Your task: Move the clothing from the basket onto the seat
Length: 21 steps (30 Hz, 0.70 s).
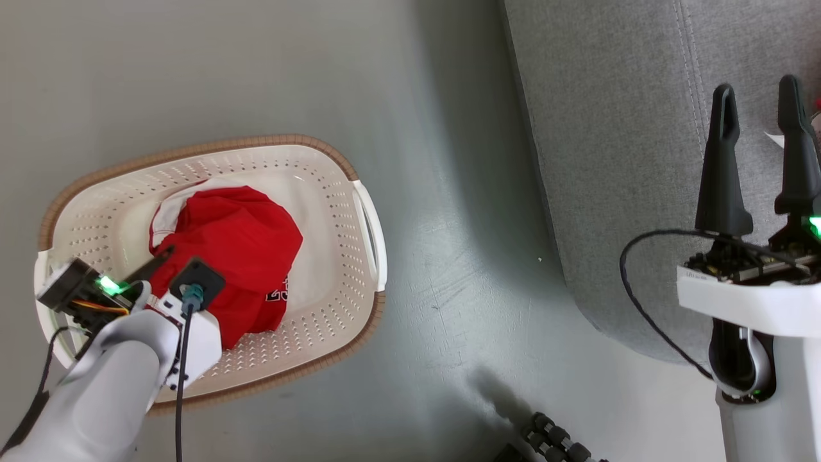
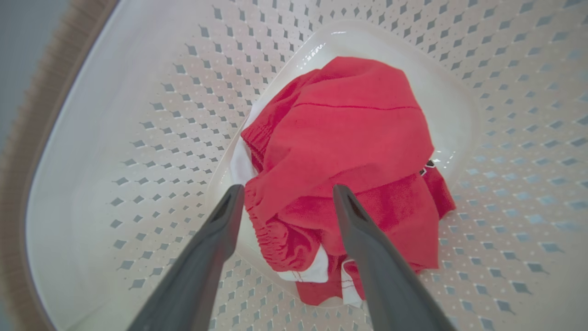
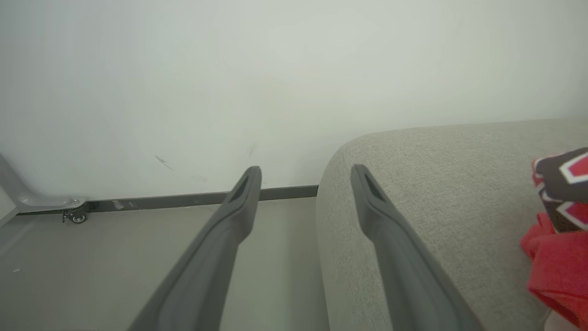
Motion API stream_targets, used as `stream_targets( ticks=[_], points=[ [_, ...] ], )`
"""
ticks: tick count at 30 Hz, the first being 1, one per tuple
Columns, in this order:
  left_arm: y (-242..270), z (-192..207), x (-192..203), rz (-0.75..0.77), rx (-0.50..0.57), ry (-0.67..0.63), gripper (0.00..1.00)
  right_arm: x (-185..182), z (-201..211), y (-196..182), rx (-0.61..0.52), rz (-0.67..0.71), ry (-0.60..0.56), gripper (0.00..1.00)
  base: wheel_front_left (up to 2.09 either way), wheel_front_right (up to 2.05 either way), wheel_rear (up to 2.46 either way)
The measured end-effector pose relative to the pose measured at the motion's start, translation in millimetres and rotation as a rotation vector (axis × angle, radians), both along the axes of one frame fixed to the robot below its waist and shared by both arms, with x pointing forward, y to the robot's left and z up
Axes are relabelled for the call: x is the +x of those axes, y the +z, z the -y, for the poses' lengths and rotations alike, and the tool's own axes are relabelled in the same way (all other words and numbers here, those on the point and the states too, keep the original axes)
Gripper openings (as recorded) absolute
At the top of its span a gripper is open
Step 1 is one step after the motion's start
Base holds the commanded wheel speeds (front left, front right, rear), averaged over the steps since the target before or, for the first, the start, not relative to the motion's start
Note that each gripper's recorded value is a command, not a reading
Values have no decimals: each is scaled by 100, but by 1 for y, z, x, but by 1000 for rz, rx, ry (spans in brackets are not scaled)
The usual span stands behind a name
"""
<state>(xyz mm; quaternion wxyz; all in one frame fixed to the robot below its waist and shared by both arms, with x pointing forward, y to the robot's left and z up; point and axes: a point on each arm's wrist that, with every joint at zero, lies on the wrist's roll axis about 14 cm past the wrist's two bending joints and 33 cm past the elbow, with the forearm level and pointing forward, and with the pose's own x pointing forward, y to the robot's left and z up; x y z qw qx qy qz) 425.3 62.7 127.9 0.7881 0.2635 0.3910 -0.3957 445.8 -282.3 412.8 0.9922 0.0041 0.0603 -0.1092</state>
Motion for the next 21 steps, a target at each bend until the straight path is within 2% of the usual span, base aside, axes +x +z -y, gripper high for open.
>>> stream_targets(
  ticks=[21],
  points=[
    [-32,-3,4,-20,103,-42,100,8,1,-21,-5,-35,4,100,0,0,0]
  ],
)
